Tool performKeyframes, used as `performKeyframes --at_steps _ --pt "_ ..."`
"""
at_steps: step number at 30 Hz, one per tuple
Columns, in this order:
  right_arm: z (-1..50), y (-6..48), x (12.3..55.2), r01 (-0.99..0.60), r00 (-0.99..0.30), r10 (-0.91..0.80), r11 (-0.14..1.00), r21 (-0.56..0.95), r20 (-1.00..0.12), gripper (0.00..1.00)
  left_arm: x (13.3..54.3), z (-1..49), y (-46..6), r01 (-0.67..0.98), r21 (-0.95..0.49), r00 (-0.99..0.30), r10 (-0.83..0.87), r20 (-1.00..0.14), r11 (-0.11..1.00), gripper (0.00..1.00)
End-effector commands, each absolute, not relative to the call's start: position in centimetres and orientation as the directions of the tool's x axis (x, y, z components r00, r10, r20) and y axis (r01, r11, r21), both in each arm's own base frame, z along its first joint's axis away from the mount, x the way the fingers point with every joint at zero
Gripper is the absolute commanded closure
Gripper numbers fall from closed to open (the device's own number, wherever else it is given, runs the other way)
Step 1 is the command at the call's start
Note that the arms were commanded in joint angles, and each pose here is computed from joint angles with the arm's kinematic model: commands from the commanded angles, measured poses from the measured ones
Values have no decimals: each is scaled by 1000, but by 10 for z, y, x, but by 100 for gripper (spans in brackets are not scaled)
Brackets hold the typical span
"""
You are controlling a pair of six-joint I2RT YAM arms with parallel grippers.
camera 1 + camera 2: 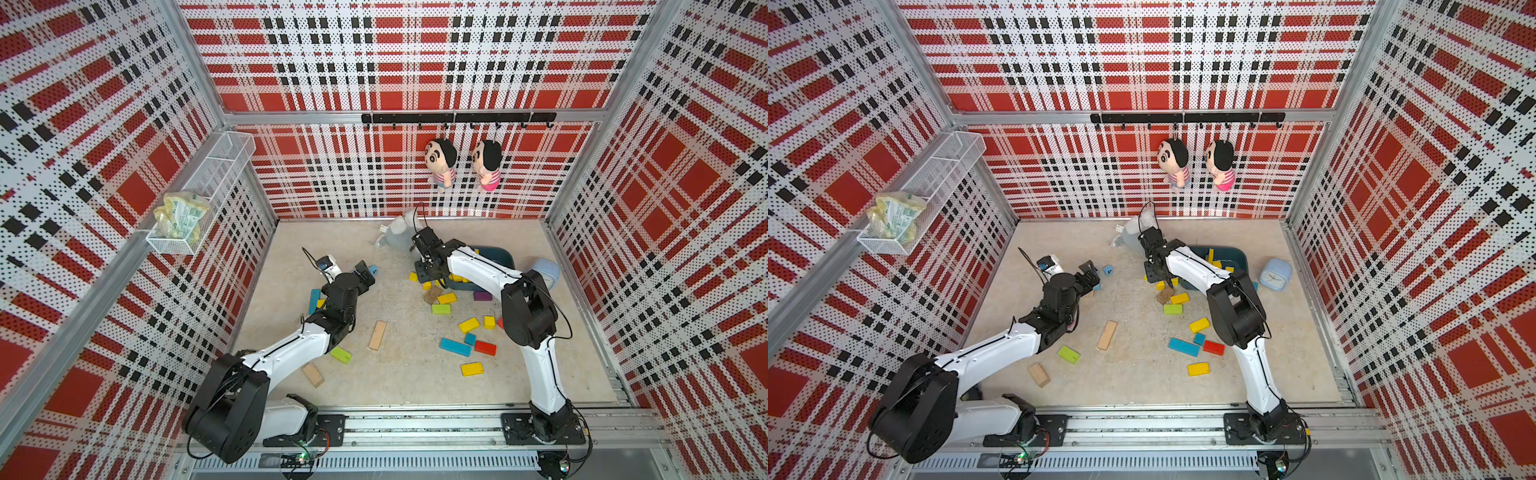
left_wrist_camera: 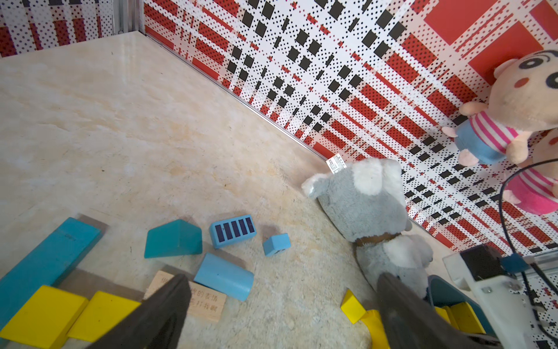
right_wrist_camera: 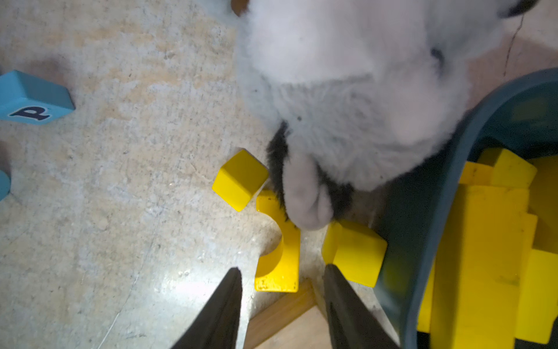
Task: Pick out the yellow building blocks
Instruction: Place the building block in the storage box, then pick up the building block from the center of the board.
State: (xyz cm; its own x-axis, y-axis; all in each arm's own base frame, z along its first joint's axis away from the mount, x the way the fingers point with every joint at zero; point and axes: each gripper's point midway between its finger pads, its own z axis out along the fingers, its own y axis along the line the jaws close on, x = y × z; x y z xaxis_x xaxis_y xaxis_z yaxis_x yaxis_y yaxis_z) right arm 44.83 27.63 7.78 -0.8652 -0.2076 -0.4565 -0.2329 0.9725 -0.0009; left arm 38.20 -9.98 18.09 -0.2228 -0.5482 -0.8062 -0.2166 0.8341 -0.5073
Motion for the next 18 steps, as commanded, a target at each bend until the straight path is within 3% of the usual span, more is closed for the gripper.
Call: performKeyframes --at_steps 1,18 --pt "68 280 454 -205 -874 -182 979 1 -450 54 381 184 -100 -210 -504 -208 -542 -814 837 2" --pt "37 282 461 -193 -893 -187 981 -27 -409 61 381 190 -94 -225 -481 -191 -523 -831 847 3"
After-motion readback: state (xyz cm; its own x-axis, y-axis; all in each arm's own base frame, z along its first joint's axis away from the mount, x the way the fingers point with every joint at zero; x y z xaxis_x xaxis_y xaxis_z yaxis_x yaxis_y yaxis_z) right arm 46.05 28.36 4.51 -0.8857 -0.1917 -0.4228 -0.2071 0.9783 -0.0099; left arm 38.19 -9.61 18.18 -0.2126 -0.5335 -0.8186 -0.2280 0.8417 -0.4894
